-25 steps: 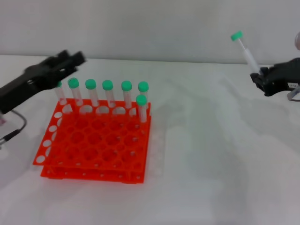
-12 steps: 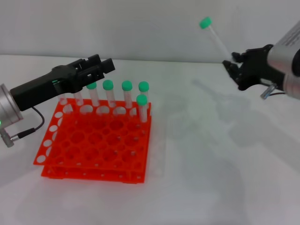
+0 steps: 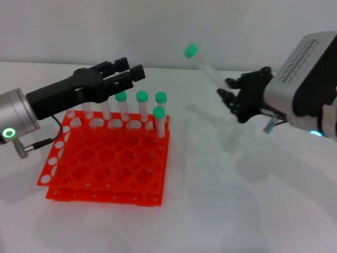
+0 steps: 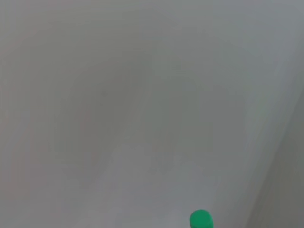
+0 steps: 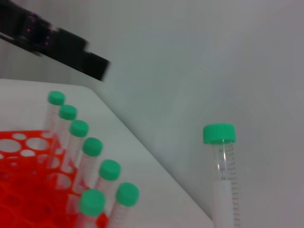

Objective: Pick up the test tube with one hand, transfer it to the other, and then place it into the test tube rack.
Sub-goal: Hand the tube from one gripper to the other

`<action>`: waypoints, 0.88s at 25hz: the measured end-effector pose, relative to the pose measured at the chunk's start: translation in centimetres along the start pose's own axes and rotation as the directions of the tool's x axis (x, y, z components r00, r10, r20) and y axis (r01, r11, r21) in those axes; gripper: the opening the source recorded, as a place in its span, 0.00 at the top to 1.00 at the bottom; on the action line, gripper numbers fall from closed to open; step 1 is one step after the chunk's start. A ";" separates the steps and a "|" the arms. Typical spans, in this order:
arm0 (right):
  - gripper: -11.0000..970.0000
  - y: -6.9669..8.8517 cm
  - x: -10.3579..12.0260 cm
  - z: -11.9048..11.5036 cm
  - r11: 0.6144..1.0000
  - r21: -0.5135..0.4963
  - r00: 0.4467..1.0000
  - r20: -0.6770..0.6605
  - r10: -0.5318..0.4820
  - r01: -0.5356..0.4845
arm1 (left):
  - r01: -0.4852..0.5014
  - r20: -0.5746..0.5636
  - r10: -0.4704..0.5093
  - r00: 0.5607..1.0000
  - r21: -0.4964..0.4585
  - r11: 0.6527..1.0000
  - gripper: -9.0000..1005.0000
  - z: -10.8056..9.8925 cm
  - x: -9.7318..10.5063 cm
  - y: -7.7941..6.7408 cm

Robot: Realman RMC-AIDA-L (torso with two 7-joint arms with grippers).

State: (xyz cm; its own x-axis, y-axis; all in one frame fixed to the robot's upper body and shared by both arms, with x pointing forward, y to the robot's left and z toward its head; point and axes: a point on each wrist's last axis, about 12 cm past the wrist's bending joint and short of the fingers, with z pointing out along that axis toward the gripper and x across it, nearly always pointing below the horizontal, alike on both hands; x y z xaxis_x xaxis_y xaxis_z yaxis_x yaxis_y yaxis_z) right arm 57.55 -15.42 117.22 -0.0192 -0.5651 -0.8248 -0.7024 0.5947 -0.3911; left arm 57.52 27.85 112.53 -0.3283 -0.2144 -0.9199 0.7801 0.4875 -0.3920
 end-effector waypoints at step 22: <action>0.79 3.0 -2.9 0.7 0.993 -0.099 0.996 0.062 -0.060 0.066 | -0.042 -0.086 0.045 0.995 0.040 0.998 0.37 3.9 0.2 -0.6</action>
State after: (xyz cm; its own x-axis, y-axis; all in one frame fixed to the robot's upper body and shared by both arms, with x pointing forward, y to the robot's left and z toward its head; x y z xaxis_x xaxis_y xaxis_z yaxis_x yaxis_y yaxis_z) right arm 56.03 -11.60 118.15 0.0673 -0.5636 -0.8233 -0.7689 0.4966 -0.4028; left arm 59.06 24.26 112.56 -0.3375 -0.1183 -0.9339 0.8139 0.4618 -0.3526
